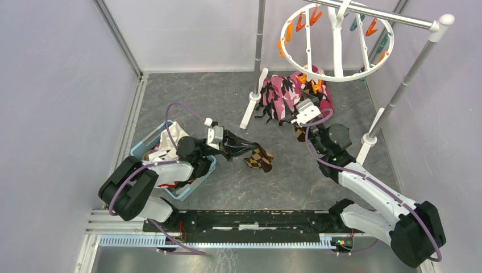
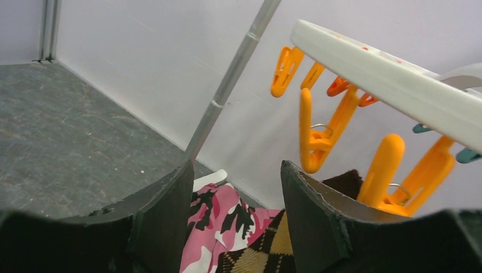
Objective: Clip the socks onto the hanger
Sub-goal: Rotate the hanger at the clothesline.
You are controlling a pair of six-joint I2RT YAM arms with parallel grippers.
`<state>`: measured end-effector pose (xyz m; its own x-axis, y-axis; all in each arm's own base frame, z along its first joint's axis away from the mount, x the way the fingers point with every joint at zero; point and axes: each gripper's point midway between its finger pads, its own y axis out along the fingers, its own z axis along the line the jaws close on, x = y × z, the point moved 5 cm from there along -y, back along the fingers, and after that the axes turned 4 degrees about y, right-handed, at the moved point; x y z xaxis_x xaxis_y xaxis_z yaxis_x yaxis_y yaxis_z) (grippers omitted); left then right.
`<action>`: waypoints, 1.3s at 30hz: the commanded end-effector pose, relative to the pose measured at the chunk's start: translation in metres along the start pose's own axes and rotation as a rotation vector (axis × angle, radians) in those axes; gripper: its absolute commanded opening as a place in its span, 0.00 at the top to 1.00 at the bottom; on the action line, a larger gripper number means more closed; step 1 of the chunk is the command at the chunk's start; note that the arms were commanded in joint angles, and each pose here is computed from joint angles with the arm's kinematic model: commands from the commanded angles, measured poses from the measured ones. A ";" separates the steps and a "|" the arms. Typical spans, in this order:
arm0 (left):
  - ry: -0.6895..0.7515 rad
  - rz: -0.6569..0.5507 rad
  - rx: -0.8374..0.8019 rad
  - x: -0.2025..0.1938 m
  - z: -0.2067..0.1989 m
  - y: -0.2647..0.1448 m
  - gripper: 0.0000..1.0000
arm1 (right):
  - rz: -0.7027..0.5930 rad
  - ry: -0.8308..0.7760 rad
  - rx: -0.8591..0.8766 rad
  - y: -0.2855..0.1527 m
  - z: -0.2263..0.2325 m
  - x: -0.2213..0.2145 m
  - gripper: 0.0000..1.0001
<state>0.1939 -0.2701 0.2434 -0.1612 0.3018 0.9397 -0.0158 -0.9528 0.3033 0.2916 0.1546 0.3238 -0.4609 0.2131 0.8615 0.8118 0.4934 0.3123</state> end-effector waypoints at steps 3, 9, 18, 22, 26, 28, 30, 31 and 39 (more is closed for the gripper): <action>0.100 -0.025 -0.007 0.010 0.000 -0.002 0.97 | -0.131 0.014 -0.132 0.008 -0.033 0.034 0.36; 0.101 -0.024 -0.005 0.010 0.001 -0.003 0.97 | -0.138 -0.002 -0.163 0.002 -0.041 0.038 0.36; 0.103 -0.027 -0.007 0.011 0.000 -0.003 0.97 | -0.152 -0.007 -0.196 0.006 -0.050 0.039 0.31; 0.105 -0.027 -0.007 0.012 0.000 -0.003 0.97 | -0.163 0.008 -0.195 0.011 -0.051 0.041 0.30; 0.103 -0.027 -0.007 0.012 0.000 -0.003 0.97 | -0.176 0.016 -0.194 0.016 -0.052 0.044 0.30; 0.103 -0.028 -0.008 0.012 0.000 -0.003 0.97 | -0.184 0.020 -0.201 0.018 -0.054 0.046 0.30; 0.105 -0.028 -0.007 0.012 0.000 -0.003 0.97 | -0.190 0.023 -0.204 0.020 -0.055 0.049 0.30; 0.108 -0.029 -0.009 0.013 0.000 -0.003 0.97 | -0.189 0.024 -0.205 0.021 -0.055 0.049 0.30; 0.111 -0.032 -0.013 0.015 -0.001 -0.003 0.97 | -0.179 0.036 -0.179 0.025 -0.059 0.049 0.29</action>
<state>0.1933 -0.2667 0.2450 -0.1851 0.3032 0.9348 -0.0115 -0.9518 0.3064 0.3126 0.1299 0.3701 -0.5421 0.1550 0.8259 0.8084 0.3643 0.4623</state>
